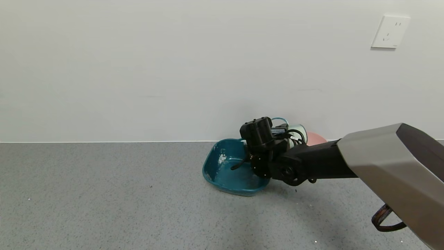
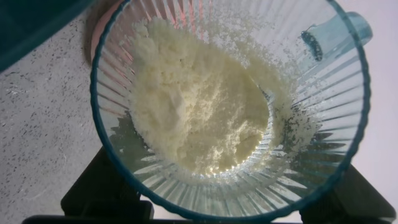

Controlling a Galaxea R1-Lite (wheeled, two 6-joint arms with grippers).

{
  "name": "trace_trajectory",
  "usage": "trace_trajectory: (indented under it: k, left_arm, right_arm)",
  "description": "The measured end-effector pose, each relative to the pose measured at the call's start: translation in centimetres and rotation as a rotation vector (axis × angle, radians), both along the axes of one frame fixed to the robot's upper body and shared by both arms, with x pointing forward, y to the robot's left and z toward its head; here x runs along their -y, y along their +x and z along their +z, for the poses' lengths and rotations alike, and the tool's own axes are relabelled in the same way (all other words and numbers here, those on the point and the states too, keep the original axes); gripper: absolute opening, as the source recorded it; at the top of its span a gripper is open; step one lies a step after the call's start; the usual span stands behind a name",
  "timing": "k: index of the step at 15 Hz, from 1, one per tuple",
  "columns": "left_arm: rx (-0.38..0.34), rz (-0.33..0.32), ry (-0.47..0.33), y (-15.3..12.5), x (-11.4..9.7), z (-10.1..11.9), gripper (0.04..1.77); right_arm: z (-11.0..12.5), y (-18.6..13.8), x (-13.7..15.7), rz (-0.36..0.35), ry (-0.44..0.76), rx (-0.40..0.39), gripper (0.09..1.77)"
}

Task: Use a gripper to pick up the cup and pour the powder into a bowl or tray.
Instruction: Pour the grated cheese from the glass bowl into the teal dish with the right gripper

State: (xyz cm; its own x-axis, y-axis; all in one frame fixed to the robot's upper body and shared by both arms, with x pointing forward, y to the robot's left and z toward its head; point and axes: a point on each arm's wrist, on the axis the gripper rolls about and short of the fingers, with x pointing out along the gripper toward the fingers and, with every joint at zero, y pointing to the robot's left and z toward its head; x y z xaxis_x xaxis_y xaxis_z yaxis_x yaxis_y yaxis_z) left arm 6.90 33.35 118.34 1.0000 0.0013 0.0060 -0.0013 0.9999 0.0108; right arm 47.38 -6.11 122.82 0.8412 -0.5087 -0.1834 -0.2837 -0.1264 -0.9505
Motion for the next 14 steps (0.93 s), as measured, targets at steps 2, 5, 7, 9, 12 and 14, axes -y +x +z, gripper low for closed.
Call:
trace_trajectory:
  k: [2,5,7,9,12,14]
  left_arm:
    - [0.0,0.0,0.0,0.0,0.0,0.0,1.72]
    - [0.0,0.0,0.0,0.0,0.0,0.0,1.72]
    - [0.0,0.0,0.0,0.0,0.0,0.0,1.72]
    - [0.0,0.0,0.0,0.0,0.0,0.0,1.72]
    - [0.0,0.0,0.0,0.0,0.0,0.0,1.72]
    - [0.0,0.0,0.0,0.0,0.0,0.0,1.72]
  right_arm:
    - [-0.2,-0.2,-0.3,0.011,-0.02,-0.014,1.33]
    - [-0.3,-0.5,-0.8,0.028,-0.047,-0.029,1.32]
    - [-0.4,-0.7,-1.1,0.023,-0.064,-0.033,1.32]
    - [-0.4,-0.9,-1.4,0.004,-0.074,-0.018,1.32]
    - [-0.2,-0.9,-2.0,0.011,-0.069,0.006,1.32]
    - [-0.1,-0.8,-2.2,0.015,-0.065,0.019,1.32]
